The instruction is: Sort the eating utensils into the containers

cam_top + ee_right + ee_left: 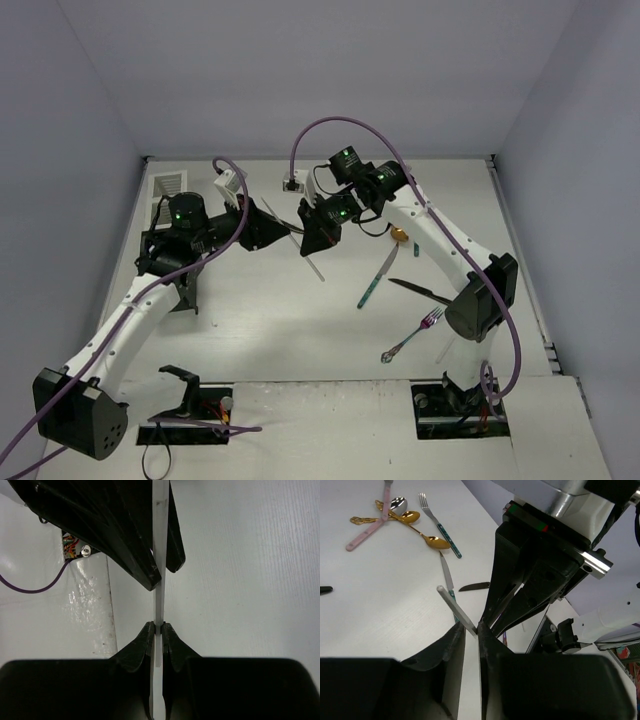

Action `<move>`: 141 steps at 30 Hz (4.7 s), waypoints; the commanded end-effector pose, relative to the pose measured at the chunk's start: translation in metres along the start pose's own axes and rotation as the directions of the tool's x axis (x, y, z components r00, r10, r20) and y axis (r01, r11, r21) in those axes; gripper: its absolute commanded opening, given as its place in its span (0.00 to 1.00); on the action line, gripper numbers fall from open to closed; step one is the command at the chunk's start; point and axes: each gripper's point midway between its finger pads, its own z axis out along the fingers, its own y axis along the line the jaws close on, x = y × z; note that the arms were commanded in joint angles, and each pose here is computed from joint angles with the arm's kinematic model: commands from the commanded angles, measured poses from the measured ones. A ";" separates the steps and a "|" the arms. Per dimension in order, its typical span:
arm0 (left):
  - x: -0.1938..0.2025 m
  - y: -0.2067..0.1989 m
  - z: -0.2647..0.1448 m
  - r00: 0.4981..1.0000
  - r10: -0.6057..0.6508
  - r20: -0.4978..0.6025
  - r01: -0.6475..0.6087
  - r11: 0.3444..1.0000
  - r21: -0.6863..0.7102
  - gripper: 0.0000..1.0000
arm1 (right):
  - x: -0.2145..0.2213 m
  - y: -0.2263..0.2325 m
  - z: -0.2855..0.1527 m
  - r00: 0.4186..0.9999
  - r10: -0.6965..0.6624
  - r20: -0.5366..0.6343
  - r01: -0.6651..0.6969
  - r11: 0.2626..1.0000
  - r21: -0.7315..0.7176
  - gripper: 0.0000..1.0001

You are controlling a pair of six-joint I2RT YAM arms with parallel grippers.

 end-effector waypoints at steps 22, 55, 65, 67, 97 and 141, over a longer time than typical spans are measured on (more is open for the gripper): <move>-0.062 0.049 -0.195 0.892 0.387 -0.234 -0.424 0.539 -0.728 0.00 | 0.043 -0.097 -0.129 0.988 0.146 0.048 -0.148 0.823 0.549 0.93; -0.059 0.134 -0.216 0.947 0.294 -0.134 -0.272 0.503 -0.820 0.03 | 0.080 -0.104 -0.128 0.973 0.232 0.008 -0.196 0.800 0.568 0.99; -0.049 0.144 -0.223 0.955 0.257 -0.151 -0.264 0.493 -0.829 0.31 | 0.117 -0.112 -0.146 0.952 0.300 -0.058 -0.203 0.764 0.612 0.99; -0.053 0.143 -0.225 0.953 0.261 -0.156 -0.269 0.483 -0.833 0.47 | 0.131 -0.115 -0.155 0.942 0.327 -0.068 -0.213 0.744 0.633 0.99; -0.060 0.128 -0.215 0.888 0.387 -0.249 -0.413 0.430 -0.803 0.58 | 0.393 -0.022 -0.223 0.414 0.907 -0.084 -0.573 0.331 0.749 0.46; -0.028 0.183 -0.189 0.890 0.397 -0.223 -0.401 0.454 -0.796 0.61 | 0.414 -0.112 -0.229 0.209 0.975 0.074 -0.752 0.112 0.650 0.47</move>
